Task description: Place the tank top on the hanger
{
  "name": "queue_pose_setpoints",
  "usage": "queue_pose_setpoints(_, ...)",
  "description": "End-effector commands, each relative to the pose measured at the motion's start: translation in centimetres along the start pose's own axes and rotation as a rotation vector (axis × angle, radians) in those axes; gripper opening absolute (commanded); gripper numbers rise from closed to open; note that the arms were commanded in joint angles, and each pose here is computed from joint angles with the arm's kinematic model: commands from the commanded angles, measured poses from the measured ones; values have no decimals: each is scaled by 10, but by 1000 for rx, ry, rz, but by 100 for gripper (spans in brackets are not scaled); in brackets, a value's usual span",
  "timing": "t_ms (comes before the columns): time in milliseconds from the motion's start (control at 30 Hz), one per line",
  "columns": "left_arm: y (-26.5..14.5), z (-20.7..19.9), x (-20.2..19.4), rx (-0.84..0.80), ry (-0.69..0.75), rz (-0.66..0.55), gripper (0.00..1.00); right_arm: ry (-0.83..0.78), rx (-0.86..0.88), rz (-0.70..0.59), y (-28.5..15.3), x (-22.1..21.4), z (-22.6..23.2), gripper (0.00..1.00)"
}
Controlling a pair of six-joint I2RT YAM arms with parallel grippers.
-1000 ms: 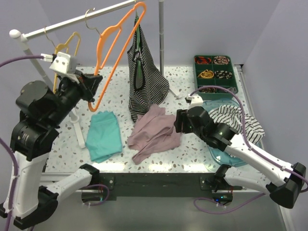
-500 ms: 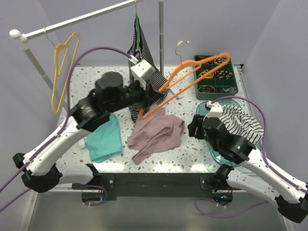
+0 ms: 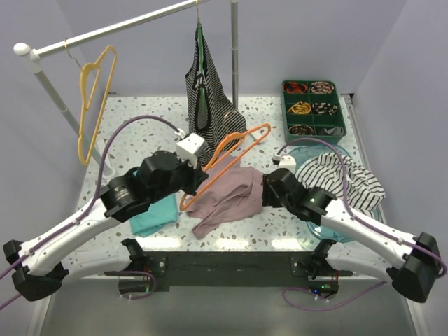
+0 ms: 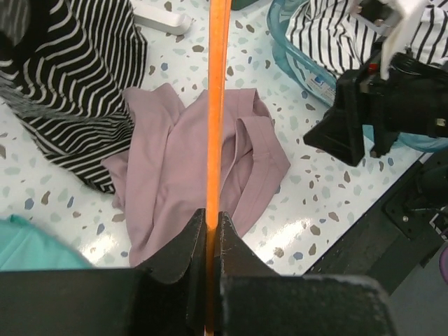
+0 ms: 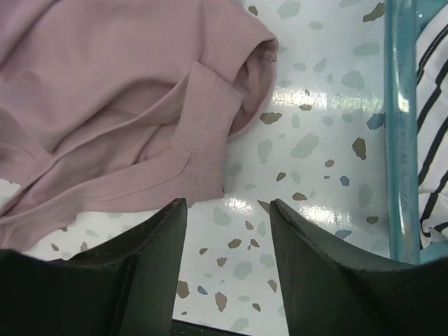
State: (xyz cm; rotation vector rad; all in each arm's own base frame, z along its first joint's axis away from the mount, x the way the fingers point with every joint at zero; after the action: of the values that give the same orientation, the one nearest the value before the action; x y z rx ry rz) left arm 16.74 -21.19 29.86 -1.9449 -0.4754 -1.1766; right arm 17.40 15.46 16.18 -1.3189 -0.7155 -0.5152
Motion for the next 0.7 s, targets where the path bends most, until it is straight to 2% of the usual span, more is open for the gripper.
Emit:
queue_pose_setpoints(0, -27, 12, -5, 55, -48, -12, 0, -37, 15, -36, 14, 25, 19, 54)
queue_pose_setpoints(333, -53, 32, -45, 168, -137, 132, 0, -122, -45, 1, 67, 39, 47, 56)
queue_pose_setpoints(533, -74, 33, -58, 123, -155, 159, 0, -163, -112, 44, 90, 30, 43, 56)
queue_pose_setpoints(667, -81, 29, -69, 66, -142, 219, 0, -164, -121, 63, 101, 24, 34, 56)
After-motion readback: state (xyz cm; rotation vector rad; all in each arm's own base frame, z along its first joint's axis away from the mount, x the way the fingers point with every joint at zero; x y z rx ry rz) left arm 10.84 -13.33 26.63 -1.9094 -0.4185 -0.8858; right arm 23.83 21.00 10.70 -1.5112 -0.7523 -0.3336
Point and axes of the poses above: each gripper's point midway between its finger pads, its own y axis out along the fingers, its own z axis along the line the jaws close on, x = y × z, the point moved 5 cm from there along -y, back along the fingers, and after that the axes turned 6 degrees about -y, right-handed, at the moved point
